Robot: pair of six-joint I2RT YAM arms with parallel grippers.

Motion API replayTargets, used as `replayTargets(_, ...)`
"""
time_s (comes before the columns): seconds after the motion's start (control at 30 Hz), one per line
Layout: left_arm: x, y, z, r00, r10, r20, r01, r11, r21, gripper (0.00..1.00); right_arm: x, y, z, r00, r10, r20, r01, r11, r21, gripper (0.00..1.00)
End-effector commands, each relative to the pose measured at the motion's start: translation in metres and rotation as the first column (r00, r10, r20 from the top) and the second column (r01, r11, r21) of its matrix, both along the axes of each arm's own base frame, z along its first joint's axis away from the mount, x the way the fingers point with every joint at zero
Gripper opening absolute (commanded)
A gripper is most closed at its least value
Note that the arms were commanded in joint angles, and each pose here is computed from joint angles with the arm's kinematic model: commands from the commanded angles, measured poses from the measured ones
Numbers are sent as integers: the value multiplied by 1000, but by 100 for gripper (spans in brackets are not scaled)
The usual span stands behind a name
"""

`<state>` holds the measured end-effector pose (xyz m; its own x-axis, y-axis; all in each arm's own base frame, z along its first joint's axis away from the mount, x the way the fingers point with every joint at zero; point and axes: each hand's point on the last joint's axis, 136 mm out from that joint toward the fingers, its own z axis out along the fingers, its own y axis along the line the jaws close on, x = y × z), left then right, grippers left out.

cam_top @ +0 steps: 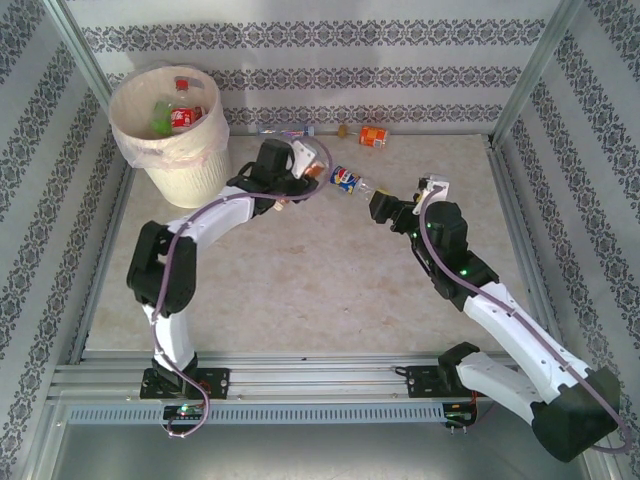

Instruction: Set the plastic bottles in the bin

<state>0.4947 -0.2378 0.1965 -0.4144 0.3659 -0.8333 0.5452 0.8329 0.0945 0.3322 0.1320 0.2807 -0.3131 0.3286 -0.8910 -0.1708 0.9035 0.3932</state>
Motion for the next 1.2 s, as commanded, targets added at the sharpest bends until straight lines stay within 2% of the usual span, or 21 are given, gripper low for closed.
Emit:
replayTargets(0.0, 0, 20, 43, 994, 111, 24, -105, 979, -175, 53, 5, 7, 21, 997, 8, 78, -8, 1000, -2, 98)
replayTargets(0.3, -19, 76, 113, 954, 291, 69, -258, 916, -306, 53, 14, 29, 18, 995, 75, 73, -75, 997, -7, 98)
replayTargets(0.5, -25, 133, 167, 908, 416, 57, -360, 841, -404, 53, 22, 39, 18, 994, 89, 61, -89, 996, -2, 98)
replayTargets(0.57, -22, 158, 181, 873, 485, 50, -425, 808, -407, 52, 25, 41, 16, 995, 89, 53, -89, 996, 3, 98)
replayTargets(0.7, -10, 204, 208, 802, 593, 66, -510, 739, -440, 52, 31, 49, 15, 994, 96, 43, -97, 995, 24, 98)
replayTargets(0.8, 3, 229, 220, 768, 636, 84, -536, 708, -460, 52, 33, 56, 16, 993, 113, 36, -114, 993, 31, 98)
replayTargets(0.9, 20, 250, 224, 751, 655, 78, -549, 686, -477, 52, 33, 60, 17, 992, 124, 31, -125, 992, 26, 98)
replayTargets(1.07, 52, 274, 220, 734, 674, 76, -575, 678, -457, 52, 33, 61, 16, 992, 126, 27, -127, 992, 20, 98)
replayTargets(1.17, 69, 292, 216, 683, 722, 105, -623, 652, -431, 52, 34, 61, 16, 992, 125, 26, -126, 992, 22, 98)
